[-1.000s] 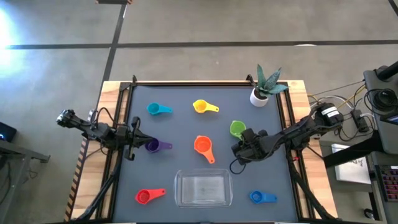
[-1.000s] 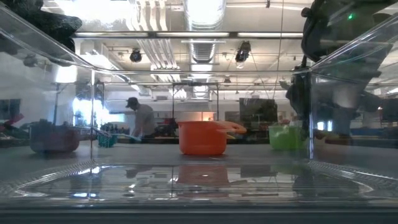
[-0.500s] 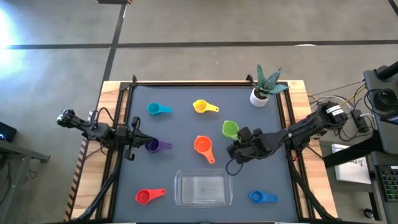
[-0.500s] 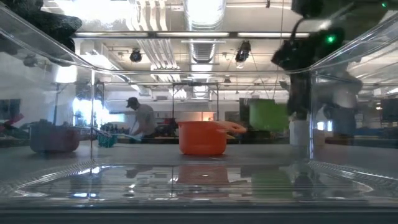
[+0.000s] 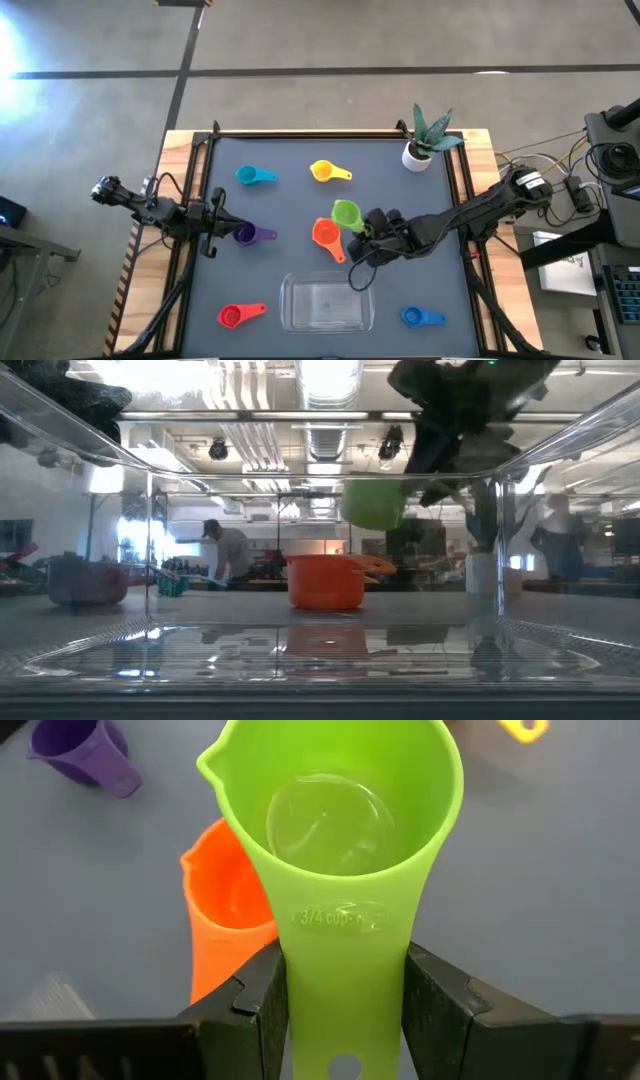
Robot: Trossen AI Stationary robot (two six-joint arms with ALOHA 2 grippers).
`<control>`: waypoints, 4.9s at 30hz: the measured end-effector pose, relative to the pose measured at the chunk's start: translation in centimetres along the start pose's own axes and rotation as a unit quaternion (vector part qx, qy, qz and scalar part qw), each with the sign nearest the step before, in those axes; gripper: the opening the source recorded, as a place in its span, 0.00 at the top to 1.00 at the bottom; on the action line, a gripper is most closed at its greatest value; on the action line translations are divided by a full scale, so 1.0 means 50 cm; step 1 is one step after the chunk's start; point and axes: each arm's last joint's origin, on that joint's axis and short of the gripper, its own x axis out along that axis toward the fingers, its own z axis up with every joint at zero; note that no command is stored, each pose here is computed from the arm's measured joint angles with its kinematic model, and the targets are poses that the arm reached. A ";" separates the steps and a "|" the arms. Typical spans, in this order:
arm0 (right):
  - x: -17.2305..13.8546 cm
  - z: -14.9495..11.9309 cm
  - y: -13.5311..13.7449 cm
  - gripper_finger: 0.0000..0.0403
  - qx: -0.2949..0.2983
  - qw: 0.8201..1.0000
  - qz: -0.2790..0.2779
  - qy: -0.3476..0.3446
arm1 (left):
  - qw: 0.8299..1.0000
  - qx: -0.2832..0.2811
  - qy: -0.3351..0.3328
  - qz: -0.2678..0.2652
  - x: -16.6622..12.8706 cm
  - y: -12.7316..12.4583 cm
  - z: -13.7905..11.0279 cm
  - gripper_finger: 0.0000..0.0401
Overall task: Nest measuring cups in basket
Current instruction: Stack the green measuring cup on the orange measuring cup, then stack the violet measuring cup on the green measuring cup
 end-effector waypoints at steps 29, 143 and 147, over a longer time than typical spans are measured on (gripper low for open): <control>0.108 -0.002 0.104 0.64 -0.076 0.991 -0.067 0.091 | 1.000 0.000 0.000 0.000 0.000 0.000 0.000 1.00; 0.080 0.178 0.130 0.36 -0.304 0.946 0.110 0.027 | 1.000 0.000 0.000 0.000 0.000 0.000 0.000 1.00; 0.069 0.185 0.127 0.36 -0.300 0.947 0.113 0.023 | 1.000 0.000 0.000 0.000 0.000 0.000 0.000 1.00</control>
